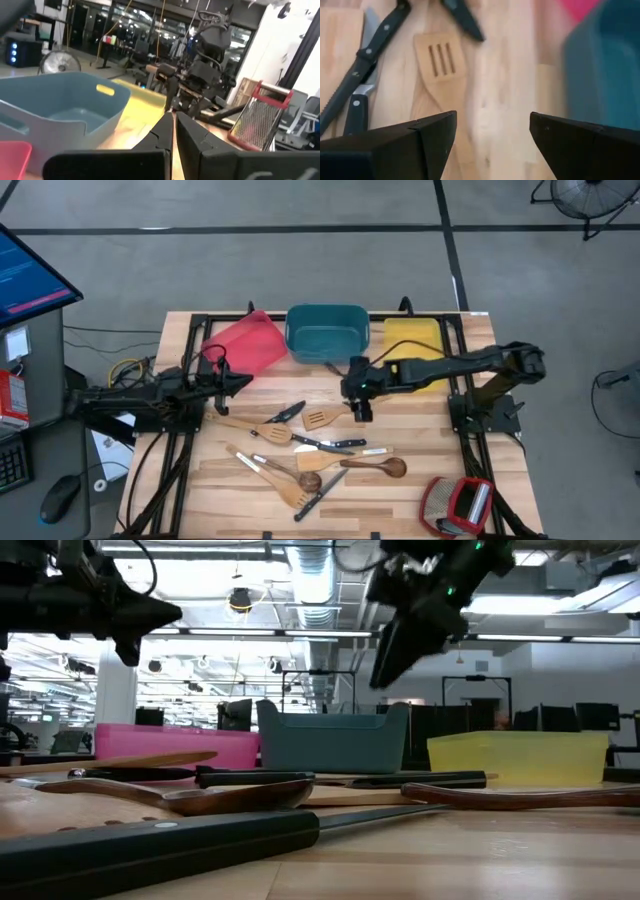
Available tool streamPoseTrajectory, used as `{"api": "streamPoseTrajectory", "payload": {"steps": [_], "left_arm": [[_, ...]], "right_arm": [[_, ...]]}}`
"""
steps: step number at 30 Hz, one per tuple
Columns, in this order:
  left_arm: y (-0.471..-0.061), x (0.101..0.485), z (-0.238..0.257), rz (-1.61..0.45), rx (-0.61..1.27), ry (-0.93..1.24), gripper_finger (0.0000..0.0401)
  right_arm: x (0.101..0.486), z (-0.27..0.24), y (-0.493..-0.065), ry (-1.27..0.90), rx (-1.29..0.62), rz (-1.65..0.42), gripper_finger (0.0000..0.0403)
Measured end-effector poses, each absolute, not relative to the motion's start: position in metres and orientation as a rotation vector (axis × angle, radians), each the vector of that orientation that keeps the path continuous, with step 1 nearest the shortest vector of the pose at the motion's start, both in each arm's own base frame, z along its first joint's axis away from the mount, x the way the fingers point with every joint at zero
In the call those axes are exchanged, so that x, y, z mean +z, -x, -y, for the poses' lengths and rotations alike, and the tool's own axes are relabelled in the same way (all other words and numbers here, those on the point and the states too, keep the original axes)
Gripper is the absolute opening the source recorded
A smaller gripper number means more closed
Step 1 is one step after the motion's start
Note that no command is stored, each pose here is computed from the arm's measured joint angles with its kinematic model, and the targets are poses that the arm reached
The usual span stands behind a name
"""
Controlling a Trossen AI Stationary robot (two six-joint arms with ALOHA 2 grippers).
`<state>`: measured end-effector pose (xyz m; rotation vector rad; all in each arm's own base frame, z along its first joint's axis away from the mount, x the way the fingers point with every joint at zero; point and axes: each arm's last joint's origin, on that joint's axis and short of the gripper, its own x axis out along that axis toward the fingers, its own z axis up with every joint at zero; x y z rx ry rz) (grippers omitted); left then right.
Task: Pick & Place Kitchen Items
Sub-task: Put the slotted wooden spatula into the yellow bin
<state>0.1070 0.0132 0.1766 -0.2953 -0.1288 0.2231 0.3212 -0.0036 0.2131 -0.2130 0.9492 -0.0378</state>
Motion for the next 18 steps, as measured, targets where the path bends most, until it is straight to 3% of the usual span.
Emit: {"api": "streamPoseTrajectory", "payload": {"steps": [11, 18], "left_arm": [[-0.102, 0.193, -0.011, 0.292, 0.142, 0.240, 0.0003], [-0.101, 0.187, -0.011, 0.220, 0.154, 0.227, 0.0003]], "right_arm": [[0.163, -0.015, -0.336, 0.233, 0.045, -1.086, 0.0260], [0.154, -0.011, -0.336, 0.229, 0.039, -1.138, 0.0260]]}}
